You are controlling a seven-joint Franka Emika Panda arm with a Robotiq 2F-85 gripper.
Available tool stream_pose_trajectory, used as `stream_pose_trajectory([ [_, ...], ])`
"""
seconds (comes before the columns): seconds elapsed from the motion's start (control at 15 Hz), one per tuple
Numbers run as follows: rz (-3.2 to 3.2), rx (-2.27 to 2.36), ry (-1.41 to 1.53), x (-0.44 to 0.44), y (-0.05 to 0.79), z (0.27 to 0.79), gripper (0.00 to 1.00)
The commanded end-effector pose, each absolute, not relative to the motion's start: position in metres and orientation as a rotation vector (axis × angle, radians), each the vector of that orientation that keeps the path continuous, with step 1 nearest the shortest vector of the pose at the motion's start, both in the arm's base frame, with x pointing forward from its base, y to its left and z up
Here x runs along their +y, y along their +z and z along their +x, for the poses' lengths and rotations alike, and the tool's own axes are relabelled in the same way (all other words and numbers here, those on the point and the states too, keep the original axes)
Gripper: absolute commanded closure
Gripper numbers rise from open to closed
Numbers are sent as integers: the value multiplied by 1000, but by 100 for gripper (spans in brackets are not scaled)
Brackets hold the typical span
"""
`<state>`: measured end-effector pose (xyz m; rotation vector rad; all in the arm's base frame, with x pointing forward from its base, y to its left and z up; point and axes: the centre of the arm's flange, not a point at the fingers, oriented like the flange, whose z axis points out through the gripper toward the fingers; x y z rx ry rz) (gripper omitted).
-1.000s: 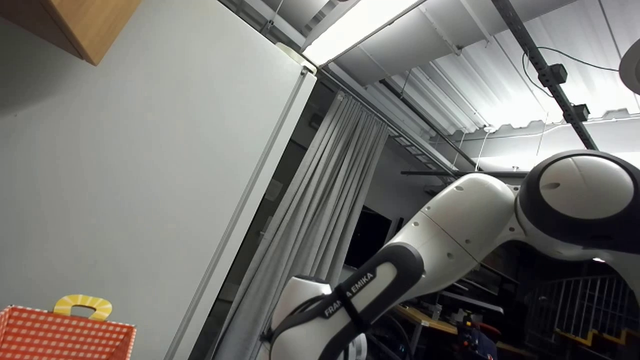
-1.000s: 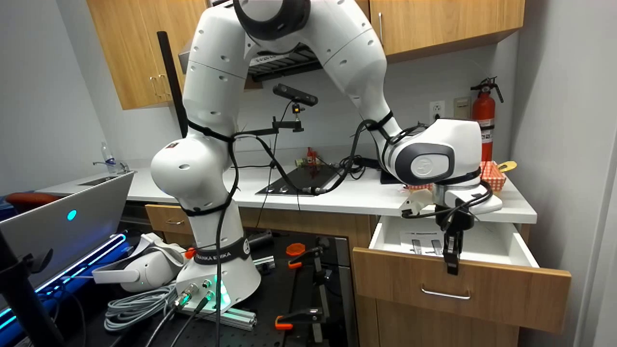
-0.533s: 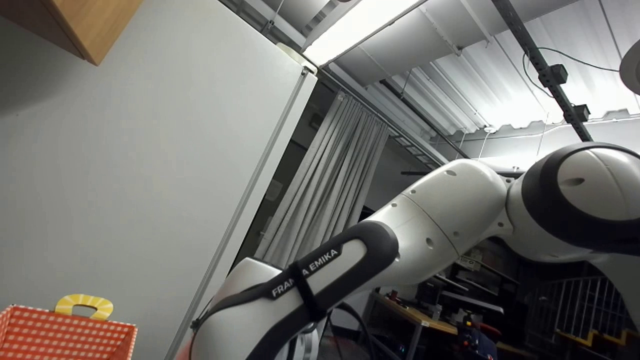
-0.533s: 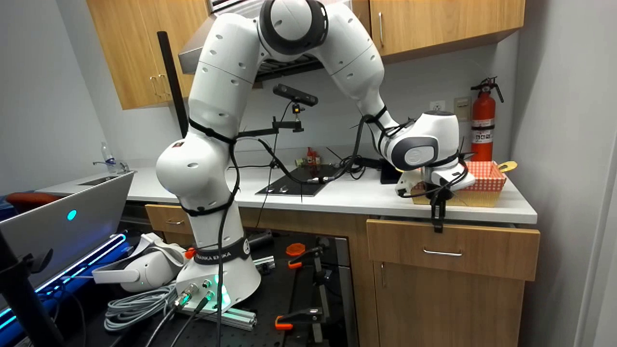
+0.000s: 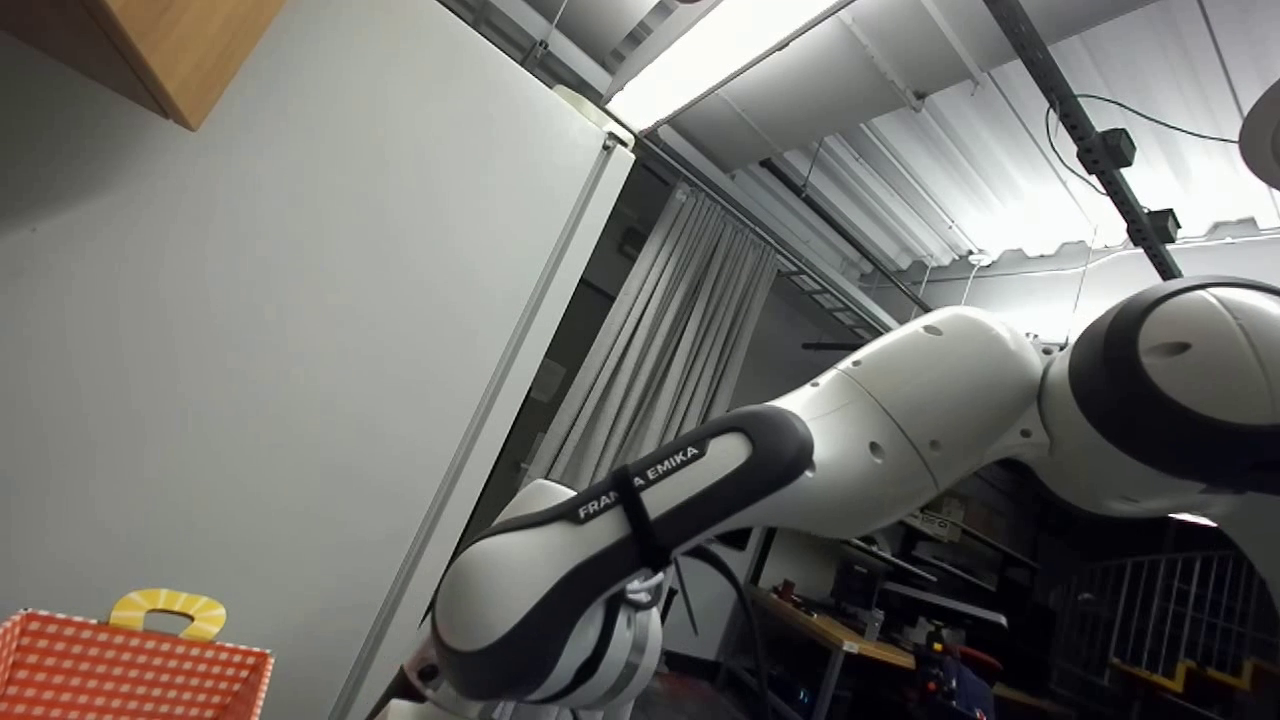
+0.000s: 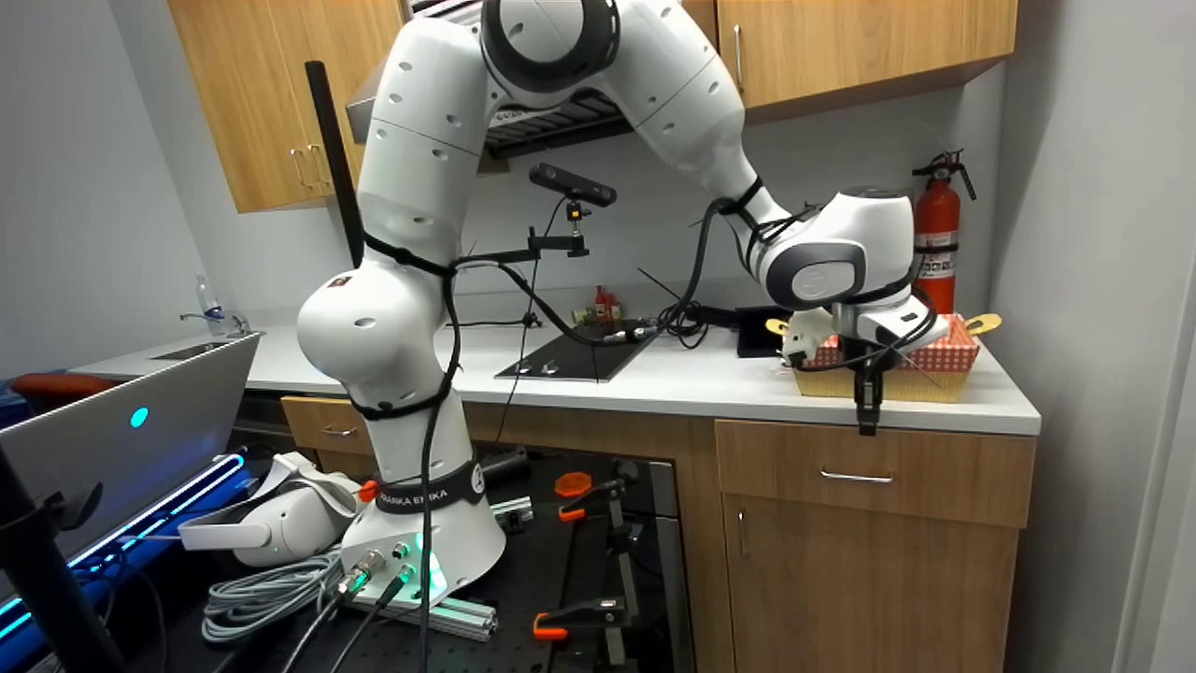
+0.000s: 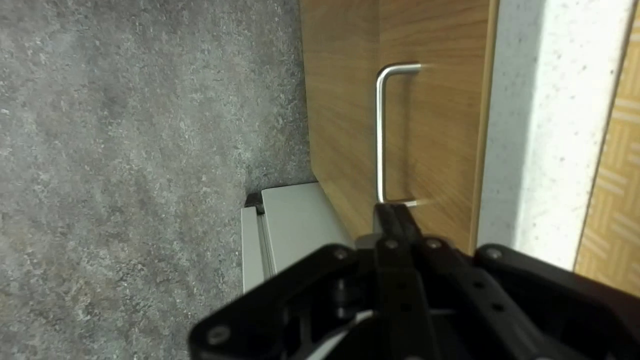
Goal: Close, open, and close the drawer
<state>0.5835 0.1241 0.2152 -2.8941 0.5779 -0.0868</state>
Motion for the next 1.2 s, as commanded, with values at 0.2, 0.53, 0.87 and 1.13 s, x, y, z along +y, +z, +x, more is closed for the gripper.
stream_pose_trajectory([
  [0.2, -2806, 432, -48, 84, 274, 568, 100],
  [0.53, -2773, 290, -19, 90, 291, 549, 100],
  [0.87, -2777, 117, -53, 88, 312, 529, 100],
  [1.13, -2767, 3, -86, 84, 325, 513, 100],
])
